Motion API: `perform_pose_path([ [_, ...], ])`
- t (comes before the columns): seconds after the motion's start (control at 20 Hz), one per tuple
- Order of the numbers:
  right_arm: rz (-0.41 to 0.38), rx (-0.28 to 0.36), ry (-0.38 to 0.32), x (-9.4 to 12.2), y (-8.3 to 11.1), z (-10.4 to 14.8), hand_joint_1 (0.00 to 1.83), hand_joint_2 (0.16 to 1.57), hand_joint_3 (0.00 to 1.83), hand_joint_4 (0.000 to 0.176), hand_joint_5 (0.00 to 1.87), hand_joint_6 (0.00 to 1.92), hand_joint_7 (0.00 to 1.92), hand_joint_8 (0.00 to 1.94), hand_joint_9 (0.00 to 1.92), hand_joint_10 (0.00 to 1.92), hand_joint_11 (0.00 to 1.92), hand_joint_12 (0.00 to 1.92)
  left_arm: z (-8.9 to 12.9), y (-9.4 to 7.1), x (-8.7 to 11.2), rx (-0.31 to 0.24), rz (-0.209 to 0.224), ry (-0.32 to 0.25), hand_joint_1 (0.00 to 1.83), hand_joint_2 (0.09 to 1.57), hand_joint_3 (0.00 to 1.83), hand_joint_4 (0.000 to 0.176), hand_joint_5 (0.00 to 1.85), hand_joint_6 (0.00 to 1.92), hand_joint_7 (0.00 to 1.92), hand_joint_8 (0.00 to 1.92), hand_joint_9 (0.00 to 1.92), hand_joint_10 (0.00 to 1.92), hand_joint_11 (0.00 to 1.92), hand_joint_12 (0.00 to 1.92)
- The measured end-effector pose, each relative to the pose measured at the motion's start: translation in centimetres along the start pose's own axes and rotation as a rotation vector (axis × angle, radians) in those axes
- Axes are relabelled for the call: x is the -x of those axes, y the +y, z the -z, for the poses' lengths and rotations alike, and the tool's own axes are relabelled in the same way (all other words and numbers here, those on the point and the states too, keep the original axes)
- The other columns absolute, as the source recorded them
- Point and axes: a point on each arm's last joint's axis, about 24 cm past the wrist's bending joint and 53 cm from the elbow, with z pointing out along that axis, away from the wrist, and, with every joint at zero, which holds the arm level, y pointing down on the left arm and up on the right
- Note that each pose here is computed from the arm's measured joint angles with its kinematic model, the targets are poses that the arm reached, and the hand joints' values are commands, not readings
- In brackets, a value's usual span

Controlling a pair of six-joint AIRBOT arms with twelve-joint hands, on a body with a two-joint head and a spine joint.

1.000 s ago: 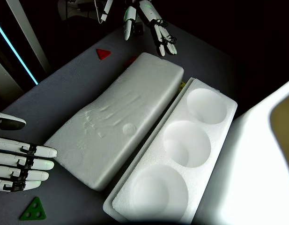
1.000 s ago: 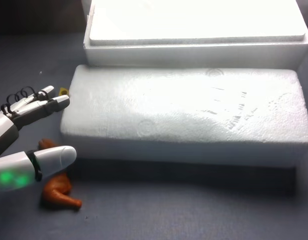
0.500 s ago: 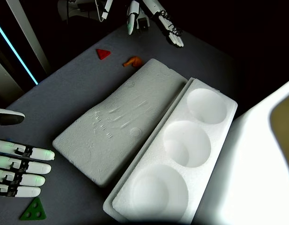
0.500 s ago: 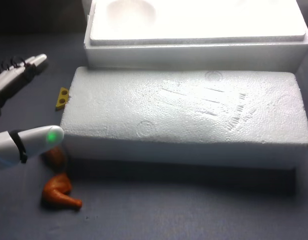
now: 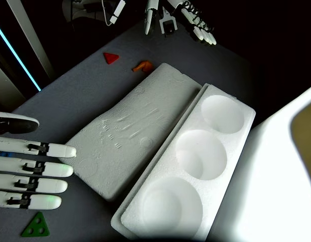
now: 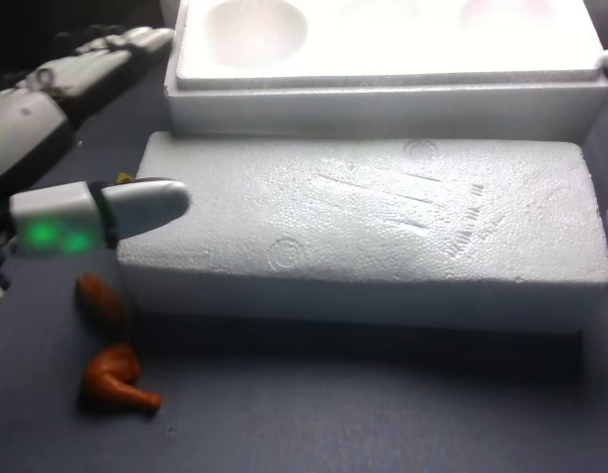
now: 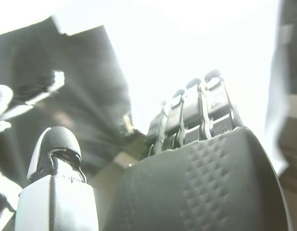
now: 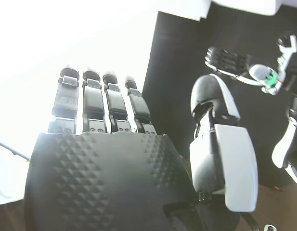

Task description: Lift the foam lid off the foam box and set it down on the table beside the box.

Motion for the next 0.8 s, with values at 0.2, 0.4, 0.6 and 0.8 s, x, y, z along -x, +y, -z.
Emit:
perform_pose_path([
  [0.2, 0.019, 0.037, 0.041, -1.3, 0.8, -2.9, 0.25, 1.28, 0.0, 0.0, 0.0, 0.0, 0.0, 0.0, 0.0, 0.0, 0.01, 0.69, -2.1, -0.2, -0.4, -0.014, -0.018, 0.036, 0.33, 1.13, 0.01, 0.063, 0.06, 0.02, 0.0, 0.0, 0.0, 0.0, 0.0, 0.0],
  [0.4, 0.044, 0.051, 0.079, -2.6, 1.2, -4.4, 0.25, 1.31, 0.0, 0.0, 0.0, 0.0, 0.0, 0.0, 0.0, 0.0, 0.0, 1.63, -3.7, -0.7, -1.7, -0.038, -0.025, 0.071, 0.37, 1.15, 0.01, 0.038, 0.02, 0.0, 0.0, 0.0, 0.0, 0.0, 0.0, 0.0],
  [0.6, 0.046, 0.057, 0.072, -2.3, 1.4, -4.7, 0.27, 1.32, 0.0, 0.0, 0.0, 0.0, 0.0, 0.0, 0.0, 0.0, 0.0, 1.59, -4.5, -1.1, -1.4, -0.056, -0.031, 0.068, 0.34, 1.14, 0.0, 0.059, 0.0, 0.0, 0.0, 0.0, 0.0, 0.0, 0.0, 0.0],
  [0.8, 0.047, 0.065, 0.07, -2.3, 1.6, -4.7, 0.35, 1.31, 0.0, 0.0, 0.0, 0.0, 0.0, 0.0, 0.0, 0.0, 0.0, 1.54, -5.0, -2.1, -1.4, -0.09, -0.03, 0.065, 0.4, 1.16, 0.01, 0.078, 0.03, 0.01, 0.0, 0.0, 0.0, 0.0, 0.0, 0.0],
])
